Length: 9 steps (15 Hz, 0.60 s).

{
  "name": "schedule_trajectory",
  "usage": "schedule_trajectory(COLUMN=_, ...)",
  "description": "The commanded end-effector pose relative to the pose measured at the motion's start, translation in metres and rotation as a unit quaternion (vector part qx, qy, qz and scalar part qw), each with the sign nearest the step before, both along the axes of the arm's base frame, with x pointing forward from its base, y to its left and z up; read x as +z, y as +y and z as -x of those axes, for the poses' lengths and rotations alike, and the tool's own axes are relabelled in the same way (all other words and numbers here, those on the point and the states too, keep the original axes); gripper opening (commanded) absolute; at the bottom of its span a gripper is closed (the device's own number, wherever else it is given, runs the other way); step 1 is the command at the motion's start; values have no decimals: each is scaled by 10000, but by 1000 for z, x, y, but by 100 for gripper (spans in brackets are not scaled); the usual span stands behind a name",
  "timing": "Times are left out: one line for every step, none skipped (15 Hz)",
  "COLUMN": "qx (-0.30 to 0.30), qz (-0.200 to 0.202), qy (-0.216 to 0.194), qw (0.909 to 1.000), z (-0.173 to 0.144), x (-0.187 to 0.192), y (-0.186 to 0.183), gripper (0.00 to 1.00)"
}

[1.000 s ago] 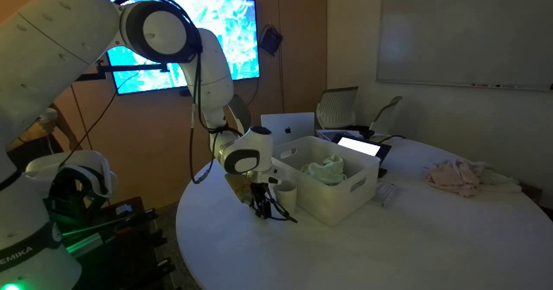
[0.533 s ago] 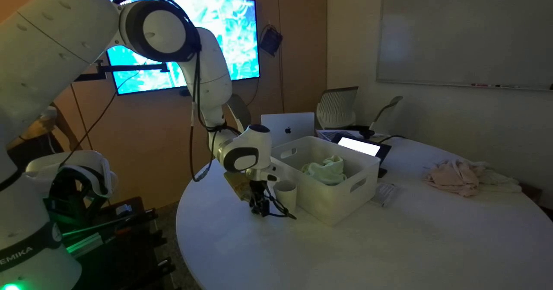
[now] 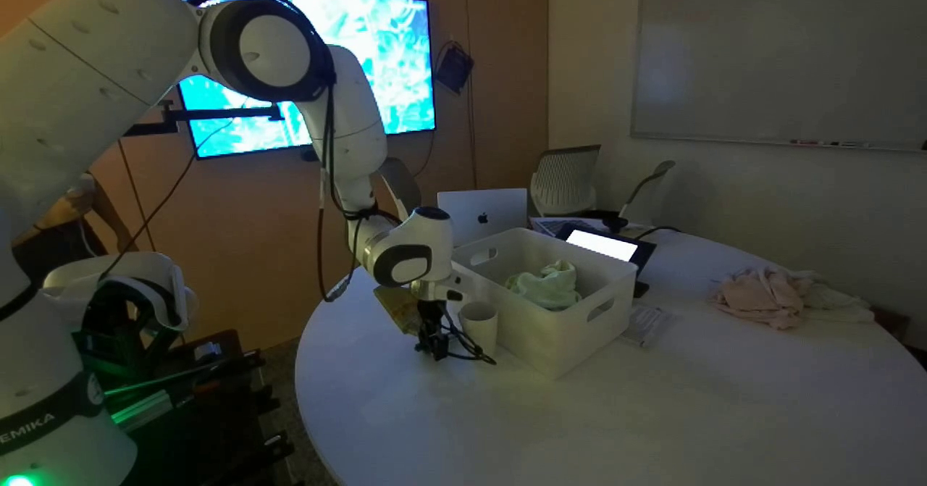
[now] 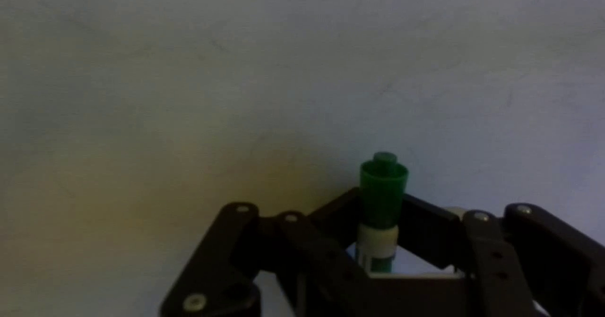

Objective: Put the towels in the basket and the smaller objects into the white mug

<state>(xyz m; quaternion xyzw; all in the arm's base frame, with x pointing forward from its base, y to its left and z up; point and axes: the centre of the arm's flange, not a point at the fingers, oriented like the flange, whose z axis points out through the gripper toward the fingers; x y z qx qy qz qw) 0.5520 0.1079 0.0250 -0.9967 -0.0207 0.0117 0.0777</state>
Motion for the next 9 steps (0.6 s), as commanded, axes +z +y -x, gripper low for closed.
schedule_trajectory(qx=101, qz=75, qy=12, qw=9999, z=4, x=5, y=-2, gripper=0)
schedule_trajectory(qx=122, qz=98, qy=17, qw=9999, z=5, x=6, y=-2, gripper=0)
schedule_trajectory(qx=151, qz=132, qy=7, qw=9998, z=7, x=10, y=-2, gripper=1)
schedule_trajectory(qx=205, qz=149, qy=31, qw=9997, z=8, x=13, y=-2, gripper=0)
schedule_trajectory(qx=290, qz=173, qy=55, qw=9994, z=9, x=14, y=0, gripper=1)
schedule_trajectory(qx=347, qz=197, qy=68, qw=9992, z=10, x=16, y=1, gripper=0)
schedule_trajectory(qx=423, qz=234, qy=71, qw=9988, z=12, x=19, y=2, gripper=1)
schedule_trajectory(qx=489, qz=281, qy=53, qw=9984, z=14, x=22, y=4, gripper=1)
schedule_trajectory(qx=557, qz=324, qy=48, qw=9979, z=16, x=25, y=5, gripper=1)
